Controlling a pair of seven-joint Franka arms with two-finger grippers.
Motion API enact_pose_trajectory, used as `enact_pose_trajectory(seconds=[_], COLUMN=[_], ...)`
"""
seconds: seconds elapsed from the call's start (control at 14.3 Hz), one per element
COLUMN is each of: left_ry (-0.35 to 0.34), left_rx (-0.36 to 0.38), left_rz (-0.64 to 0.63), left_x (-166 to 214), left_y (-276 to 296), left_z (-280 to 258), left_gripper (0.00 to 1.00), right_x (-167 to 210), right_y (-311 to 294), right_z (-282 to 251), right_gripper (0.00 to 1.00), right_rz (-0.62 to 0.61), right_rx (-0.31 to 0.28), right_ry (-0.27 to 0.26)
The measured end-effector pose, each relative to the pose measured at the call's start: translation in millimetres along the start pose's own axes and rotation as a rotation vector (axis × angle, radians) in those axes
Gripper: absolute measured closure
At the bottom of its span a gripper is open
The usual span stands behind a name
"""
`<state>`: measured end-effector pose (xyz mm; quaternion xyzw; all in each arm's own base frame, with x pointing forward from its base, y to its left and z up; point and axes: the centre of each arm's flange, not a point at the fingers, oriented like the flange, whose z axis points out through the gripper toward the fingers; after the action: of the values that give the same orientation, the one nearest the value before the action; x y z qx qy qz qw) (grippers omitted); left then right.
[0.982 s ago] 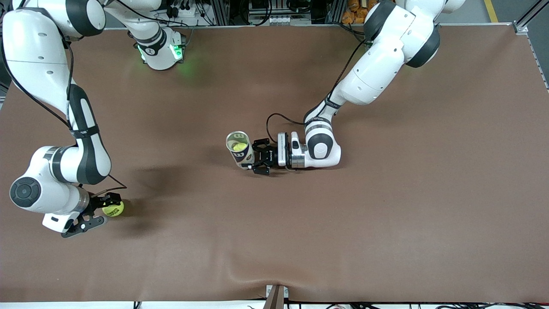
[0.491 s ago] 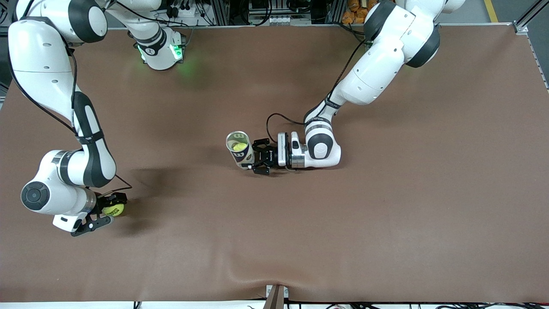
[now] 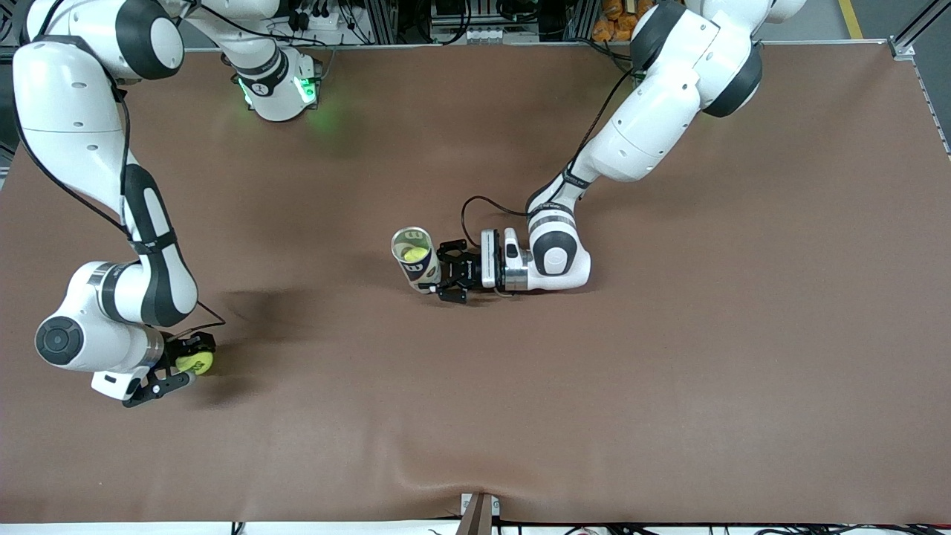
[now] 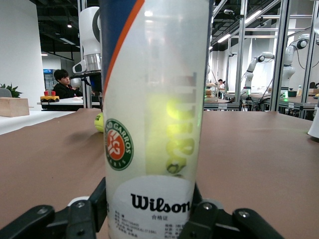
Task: Insert tennis ball vertically with right arm
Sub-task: 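Grasp the second ball with the right gripper and lift it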
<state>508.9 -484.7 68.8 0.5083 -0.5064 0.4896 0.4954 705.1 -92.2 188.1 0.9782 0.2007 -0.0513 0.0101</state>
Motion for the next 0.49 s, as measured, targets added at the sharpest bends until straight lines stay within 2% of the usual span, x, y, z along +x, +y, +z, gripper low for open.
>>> enact_pose_trajectory(seconds=[0.07,0.28,0.49], left_ry=[0.0,0.001,0.001], left_rx=[0.0,0.001,0.001], left_rz=[0.0,0.0,0.005], left_x=[0.0,-0.2,-0.4], left_y=[0.0,0.1,0.3], left_z=[0.0,0.0,-0.1], left_gripper=[0.36,0.36,0.36], right_x=[1.3,7.5,15.9], right_y=[0.3,-1.7,-12.8], right_z=[-2.2,-12.1,-38.7], right_gripper=[0.33,0.34,0.34], right_rz=[0.003,0.029,0.048], right_rx=[0.002,0.042,0.093], right_ry=[0.007,0.038,0.001])
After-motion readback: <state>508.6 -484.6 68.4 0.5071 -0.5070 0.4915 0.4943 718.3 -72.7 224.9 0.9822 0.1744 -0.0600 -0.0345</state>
